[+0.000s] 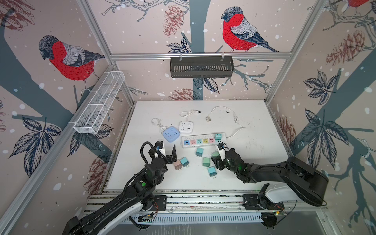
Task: Insert the plug
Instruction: 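Lower the right gripper onto a light-green plug and close on it, then lift the green plug with the right gripper toward the approaching left gripper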
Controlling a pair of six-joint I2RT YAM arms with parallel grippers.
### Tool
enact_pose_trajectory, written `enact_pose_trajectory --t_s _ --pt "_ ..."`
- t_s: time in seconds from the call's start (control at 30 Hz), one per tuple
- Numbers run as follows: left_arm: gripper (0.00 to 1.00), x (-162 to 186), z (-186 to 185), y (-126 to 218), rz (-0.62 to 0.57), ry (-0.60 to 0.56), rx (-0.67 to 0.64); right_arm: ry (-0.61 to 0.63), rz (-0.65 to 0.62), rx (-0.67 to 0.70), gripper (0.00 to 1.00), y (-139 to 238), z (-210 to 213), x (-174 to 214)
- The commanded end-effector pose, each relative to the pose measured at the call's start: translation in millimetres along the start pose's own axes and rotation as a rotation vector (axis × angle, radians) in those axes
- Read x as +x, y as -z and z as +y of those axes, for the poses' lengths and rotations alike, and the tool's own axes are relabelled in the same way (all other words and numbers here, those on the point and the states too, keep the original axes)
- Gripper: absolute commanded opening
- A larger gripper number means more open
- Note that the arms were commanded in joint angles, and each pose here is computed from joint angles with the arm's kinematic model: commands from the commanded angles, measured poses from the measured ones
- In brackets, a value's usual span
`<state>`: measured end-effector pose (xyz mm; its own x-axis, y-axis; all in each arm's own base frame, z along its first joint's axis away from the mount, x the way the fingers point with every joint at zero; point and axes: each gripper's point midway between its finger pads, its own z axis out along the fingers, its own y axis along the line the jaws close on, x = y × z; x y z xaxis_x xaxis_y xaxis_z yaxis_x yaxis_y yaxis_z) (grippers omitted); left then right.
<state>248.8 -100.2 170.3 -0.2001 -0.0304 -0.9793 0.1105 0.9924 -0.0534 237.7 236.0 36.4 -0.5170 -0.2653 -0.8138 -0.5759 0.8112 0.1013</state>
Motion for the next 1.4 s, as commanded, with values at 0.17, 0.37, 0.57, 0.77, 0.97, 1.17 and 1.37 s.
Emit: enact_pose_trajectory --t_s 0.17,0.37,0.57,0.77,0.97,1.17,1.37 --pt "0.98 -9.5 0.3 0.3 -0.030 0.031 -0.004 -0.021 0.026 0.029 0.61 -4.1 -3.3 12.1" --pt "0.98 -8.9 0.1 -0.1 -0.028 0.029 -0.004 -0.023 0.022 0.035 0.56 -2.0 -2.8 16.9" --pt "0.98 -9.5 0.8 0.5 -0.030 0.035 -0.006 -0.016 -0.009 0.040 0.44 0.2 -3.5 11.5" --pt "0.98 -10.0 3.4 1.0 -0.034 0.040 -0.018 0.001 -0.098 0.014 0.34 0.3 2.9 -22.7" --pt "0.98 -8.1 17.0 -1.3 -0.019 0.077 -0.115 0.053 -0.278 0.018 0.26 14.5 5.4 -69.6" --pt "0.98 -13.9 8.1 -0.8 0.002 0.142 -0.069 0.139 -0.464 -0.004 0.25 44.5 14.1 -114.2" --pt "0.98 -41.9 -29.7 9.6 0.007 0.169 0.159 0.273 -0.702 -0.074 0.25 94.3 33.0 -152.4"
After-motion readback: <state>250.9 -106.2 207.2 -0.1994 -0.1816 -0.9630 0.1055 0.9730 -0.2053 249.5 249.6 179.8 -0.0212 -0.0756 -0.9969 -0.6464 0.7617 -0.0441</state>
